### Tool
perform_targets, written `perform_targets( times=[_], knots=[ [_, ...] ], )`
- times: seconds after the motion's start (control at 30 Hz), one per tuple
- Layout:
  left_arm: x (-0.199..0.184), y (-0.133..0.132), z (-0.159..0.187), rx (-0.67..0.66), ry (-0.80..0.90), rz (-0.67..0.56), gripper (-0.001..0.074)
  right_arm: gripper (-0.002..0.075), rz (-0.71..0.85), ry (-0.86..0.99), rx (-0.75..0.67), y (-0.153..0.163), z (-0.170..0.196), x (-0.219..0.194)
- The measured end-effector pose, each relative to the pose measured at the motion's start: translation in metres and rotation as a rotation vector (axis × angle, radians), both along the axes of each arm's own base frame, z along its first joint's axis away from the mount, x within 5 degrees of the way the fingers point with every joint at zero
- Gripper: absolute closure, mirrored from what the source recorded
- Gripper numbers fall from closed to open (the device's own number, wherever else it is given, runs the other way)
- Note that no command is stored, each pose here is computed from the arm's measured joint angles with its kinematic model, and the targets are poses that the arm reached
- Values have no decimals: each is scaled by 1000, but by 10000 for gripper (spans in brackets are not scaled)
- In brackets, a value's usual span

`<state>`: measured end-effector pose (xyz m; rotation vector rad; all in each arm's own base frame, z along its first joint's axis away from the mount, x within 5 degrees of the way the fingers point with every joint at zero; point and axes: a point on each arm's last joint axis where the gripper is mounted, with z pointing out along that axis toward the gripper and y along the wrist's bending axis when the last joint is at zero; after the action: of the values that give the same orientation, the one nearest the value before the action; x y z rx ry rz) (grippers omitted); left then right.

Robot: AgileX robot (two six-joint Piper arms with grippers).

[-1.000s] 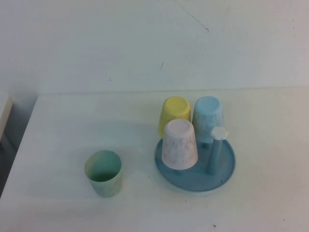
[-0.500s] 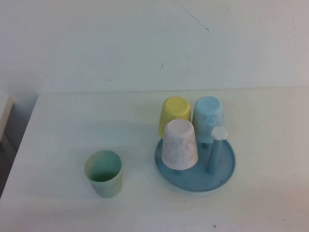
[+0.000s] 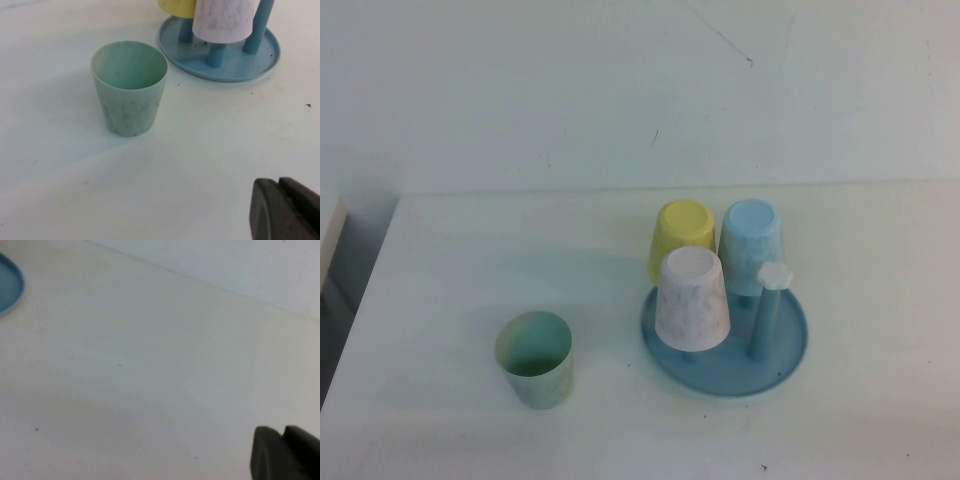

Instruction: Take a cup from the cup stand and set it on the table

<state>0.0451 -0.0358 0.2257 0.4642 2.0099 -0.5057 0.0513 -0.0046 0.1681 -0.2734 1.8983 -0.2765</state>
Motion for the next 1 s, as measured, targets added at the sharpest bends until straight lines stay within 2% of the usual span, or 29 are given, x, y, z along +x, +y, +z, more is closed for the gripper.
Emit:
perform_targets(
  times=[0.2, 1.0],
  knots=[
    [0, 0, 0, 0, 0, 0, 736, 684, 88, 4, 1, 5, 0, 0],
    [0, 0, 0, 0, 0, 0, 736, 685, 90, 6, 9, 5, -1, 0]
  ],
)
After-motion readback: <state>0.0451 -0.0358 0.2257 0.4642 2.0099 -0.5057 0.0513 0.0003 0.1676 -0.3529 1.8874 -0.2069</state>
